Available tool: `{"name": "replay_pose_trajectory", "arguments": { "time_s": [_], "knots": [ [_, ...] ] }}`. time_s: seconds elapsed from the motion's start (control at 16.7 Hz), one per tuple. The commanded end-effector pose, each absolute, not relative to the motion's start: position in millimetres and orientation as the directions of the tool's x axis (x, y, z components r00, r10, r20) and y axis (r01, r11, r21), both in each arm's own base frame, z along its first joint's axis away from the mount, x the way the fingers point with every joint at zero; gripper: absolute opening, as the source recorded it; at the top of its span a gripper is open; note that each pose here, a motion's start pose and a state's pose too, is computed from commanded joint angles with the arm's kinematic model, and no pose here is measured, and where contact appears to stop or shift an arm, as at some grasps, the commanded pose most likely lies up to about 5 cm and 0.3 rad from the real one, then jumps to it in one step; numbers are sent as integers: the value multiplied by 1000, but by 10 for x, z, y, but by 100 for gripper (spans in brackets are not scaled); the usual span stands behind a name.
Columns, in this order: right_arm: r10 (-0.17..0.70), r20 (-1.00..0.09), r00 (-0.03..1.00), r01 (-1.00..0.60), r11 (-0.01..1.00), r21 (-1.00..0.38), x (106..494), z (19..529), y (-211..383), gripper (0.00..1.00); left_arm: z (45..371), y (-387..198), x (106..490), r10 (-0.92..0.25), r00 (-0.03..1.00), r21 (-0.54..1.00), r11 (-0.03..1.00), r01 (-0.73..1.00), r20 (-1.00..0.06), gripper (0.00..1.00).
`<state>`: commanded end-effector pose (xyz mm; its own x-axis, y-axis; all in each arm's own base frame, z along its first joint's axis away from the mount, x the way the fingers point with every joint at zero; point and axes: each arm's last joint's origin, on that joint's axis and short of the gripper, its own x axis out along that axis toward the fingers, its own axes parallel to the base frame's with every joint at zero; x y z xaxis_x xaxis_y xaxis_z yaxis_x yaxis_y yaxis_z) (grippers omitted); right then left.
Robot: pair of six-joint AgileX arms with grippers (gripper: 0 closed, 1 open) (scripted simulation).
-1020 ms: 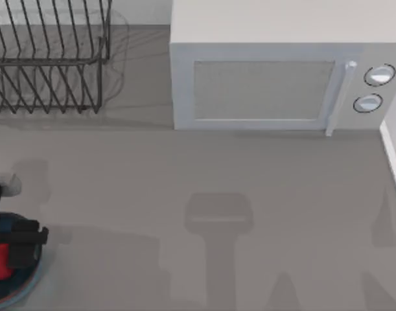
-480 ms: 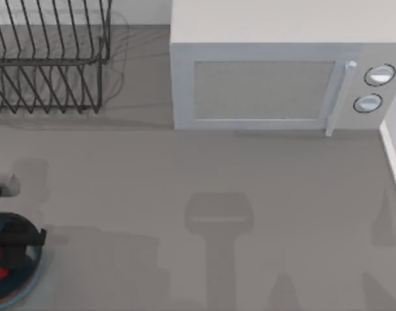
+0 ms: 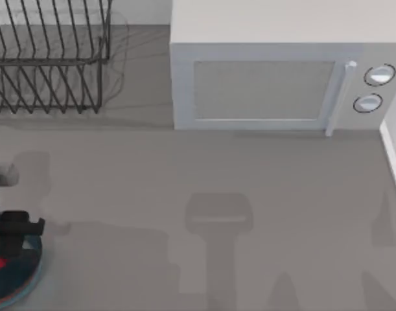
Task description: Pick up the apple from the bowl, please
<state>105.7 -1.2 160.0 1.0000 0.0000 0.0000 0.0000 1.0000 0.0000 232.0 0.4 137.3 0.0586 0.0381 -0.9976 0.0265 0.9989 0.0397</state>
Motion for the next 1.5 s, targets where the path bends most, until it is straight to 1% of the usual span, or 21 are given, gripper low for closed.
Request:
{"name": "replay_pose_trajectory", "arguments": {
  "time_s": [0.18, 0.3, 0.42, 0.66, 0.84, 0.96, 1.26, 1.38, 1.5],
  "knots": [
    [0, 0, 1000, 0, 1000, 0, 1057, 1600, -12, 100, 1724, 1, 2494, 39, 50, 40, 999, 27, -998, 0],
    [0, 0, 1000, 0, 1000, 0, 1057, 1600, -12, 100, 2094, 0, 2595, 39, 44, 40, 999, 27, -998, 0],
    [0, 0, 1000, 0, 1000, 0, 1057, 1600, -12, 100, 2519, 0, 2617, 39, 30, 40, 999, 28, -999, 0],
    [0, 0, 1000, 0, 1000, 0, 1057, 1600, -12, 100, 3302, 2, 2456, 39, 36, 40, 999, 28, -999, 0],
    [0, 0, 1000, 0, 1000, 0, 1057, 1600, -12, 100, 3650, 4, 2288, 38, 59, 40, 999, 27, -998, 0],
    [0, 0, 1000, 0, 1000, 0, 1057, 1600, -12, 100, 3738, 5, 2231, 38, 67, 40, 999, 26, -997, 0],
    [0, 0, 1000, 0, 1000, 0, 1057, 1600, -12, 100, 3726, 9, 2247, 38, 63, 40, 999, 24, -997, 0],
    [0, 0, 1000, 0, 1000, 0, 1057, 1600, -12, 100, 3673, -79, 2352, 34, 55, 35, 999, 24, -998, 0],
    [0, 0, 1000, 0, 1000, 0, 1057, 1600, -12, 100, 3558, -286, 2533, 26, 43, 27, 999, 24, -999, 0]
  ]
}}
